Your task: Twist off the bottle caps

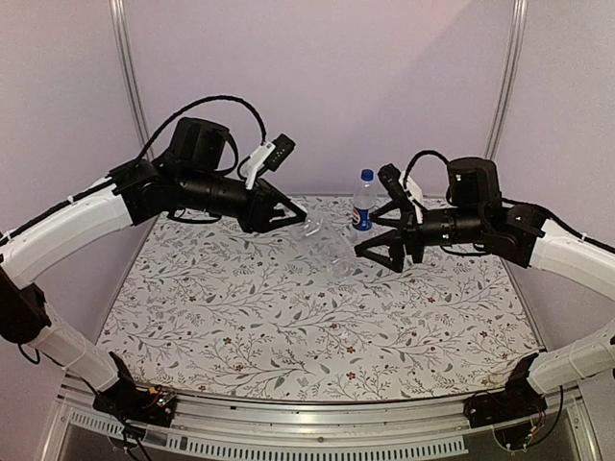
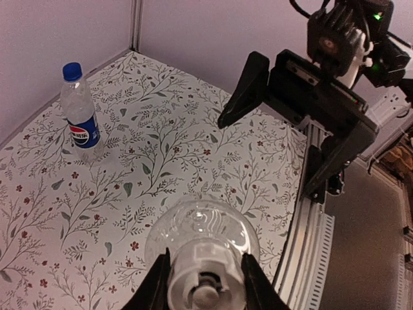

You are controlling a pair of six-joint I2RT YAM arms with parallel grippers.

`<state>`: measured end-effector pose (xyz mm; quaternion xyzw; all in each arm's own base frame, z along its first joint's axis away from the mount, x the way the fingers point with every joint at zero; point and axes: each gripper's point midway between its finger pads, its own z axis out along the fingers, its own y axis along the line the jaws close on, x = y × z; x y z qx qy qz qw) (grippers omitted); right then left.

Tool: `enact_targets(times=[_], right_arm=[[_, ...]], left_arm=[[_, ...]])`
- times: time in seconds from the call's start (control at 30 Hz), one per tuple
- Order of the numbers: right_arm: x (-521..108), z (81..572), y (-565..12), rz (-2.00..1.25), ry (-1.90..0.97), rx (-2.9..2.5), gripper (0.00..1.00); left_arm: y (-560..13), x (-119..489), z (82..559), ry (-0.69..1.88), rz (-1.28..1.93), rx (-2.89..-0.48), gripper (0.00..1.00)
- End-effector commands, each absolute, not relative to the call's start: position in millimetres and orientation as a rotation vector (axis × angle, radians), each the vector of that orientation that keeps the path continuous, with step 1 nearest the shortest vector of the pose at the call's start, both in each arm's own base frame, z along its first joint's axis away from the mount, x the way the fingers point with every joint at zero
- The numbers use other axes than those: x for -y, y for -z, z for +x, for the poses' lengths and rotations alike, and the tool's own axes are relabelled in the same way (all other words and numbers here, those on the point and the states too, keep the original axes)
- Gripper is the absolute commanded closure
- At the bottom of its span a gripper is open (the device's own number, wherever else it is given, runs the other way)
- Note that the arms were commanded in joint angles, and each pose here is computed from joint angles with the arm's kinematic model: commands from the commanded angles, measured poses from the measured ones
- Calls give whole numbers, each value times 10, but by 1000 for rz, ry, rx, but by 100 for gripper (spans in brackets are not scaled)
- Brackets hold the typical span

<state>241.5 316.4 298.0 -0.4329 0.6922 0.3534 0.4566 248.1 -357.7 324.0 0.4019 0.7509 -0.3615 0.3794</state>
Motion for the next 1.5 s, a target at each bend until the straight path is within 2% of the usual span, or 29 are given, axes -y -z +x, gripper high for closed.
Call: enact_targets(times=[0.0, 0.27, 0.4, 0.6, 0.83, 0.9, 0.93, 1.13, 1.23, 1.33, 1.47], right_arm=[[-3412, 2323, -3055, -1198, -886, -1607, 1], [-3626, 2326, -2925, -1258, -878, -1589, 1], [-3693, 2316, -2848, -1277, -890, -1585, 5], [-3722, 2344, -2843, -1271, -886, -1579, 13], [-3711, 2331, -2841, -1265, -885, -1554, 29], [-3706, 2322, -2856, -1260, -889, -1540, 33], [-3707, 2314, -2860, -1259, -894, -1534, 35], [-3749, 2201, -2915, -1252, -996, -1485, 40], [-3752, 2107, -2980, -1225, -1077, -1446, 40], [-3757, 2028, -3017, -1215, -1153, -1434, 40], [-3780, 1954, -3023, -1219, -1230, -1426, 41]], left_arm=[[-3570, 3841, 2324, 1069, 1119, -1772, 86], [-3662, 3961, 2213, 1148, 1163, -1729, 94], [-3680, 3987, 2180, 1179, 1162, -1726, 96], [-3682, 4013, 2178, 1191, 1164, -1723, 98], [-3669, 4016, 2189, 1184, 1165, -1722, 96], [-3678, 4011, 2188, 1183, 1164, -1720, 91], [-3682, 4012, 2186, 1183, 1165, -1717, 85], [-3813, 3964, 2191, 1189, 1135, -1646, 33], [-3930, 3884, 2169, 1208, 1102, -1569, 15], [-4028, 3793, 2116, 1273, 1082, -1471, 10], [-4106, 3727, 2023, 1389, 1095, -1350, 13]])
